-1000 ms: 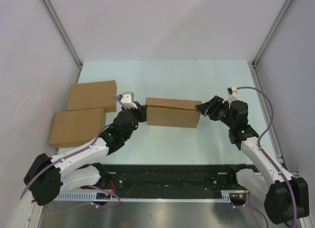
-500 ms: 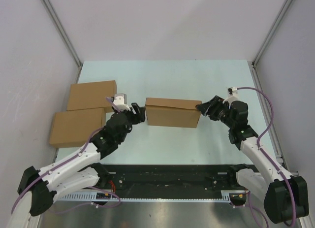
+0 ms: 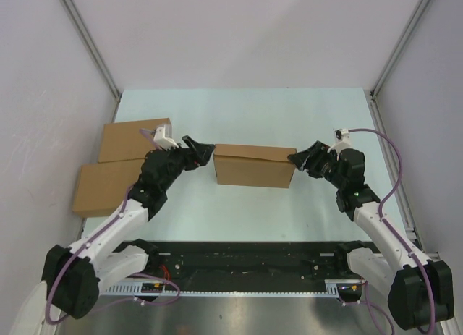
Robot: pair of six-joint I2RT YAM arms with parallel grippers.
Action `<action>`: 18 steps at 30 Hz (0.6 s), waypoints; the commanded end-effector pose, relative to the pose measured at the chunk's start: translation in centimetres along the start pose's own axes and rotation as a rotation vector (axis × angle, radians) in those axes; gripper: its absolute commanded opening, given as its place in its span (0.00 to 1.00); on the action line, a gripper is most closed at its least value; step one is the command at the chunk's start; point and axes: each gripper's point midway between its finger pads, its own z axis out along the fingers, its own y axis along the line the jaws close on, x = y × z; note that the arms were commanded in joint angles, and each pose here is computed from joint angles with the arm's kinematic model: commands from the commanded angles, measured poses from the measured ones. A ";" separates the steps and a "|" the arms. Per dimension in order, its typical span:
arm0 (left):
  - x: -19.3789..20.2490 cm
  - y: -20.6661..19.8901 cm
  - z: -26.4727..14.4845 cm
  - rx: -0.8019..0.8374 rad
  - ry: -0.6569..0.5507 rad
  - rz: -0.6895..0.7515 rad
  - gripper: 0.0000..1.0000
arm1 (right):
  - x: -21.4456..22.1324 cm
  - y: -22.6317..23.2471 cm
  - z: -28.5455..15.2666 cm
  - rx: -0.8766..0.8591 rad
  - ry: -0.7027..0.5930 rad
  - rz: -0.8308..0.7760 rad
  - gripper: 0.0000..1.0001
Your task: Fold the paper box
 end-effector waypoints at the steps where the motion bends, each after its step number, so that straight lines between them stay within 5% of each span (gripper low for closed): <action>1: 0.7 -3.2 0.5 0.220 0.120 -0.163 0.85 | 1.2 -1.6 -0.3 0.055 0.034 -0.017 0.65; 9: 1.2 -4.0 1.5 0.288 0.163 -0.234 0.80 | 1.2 -1.8 -0.3 0.061 0.035 -0.018 0.65; 18: 3.5 -2.2 1.8 0.245 0.215 -0.271 0.60 | 1.3 -1.9 -0.3 0.066 0.039 -0.024 0.65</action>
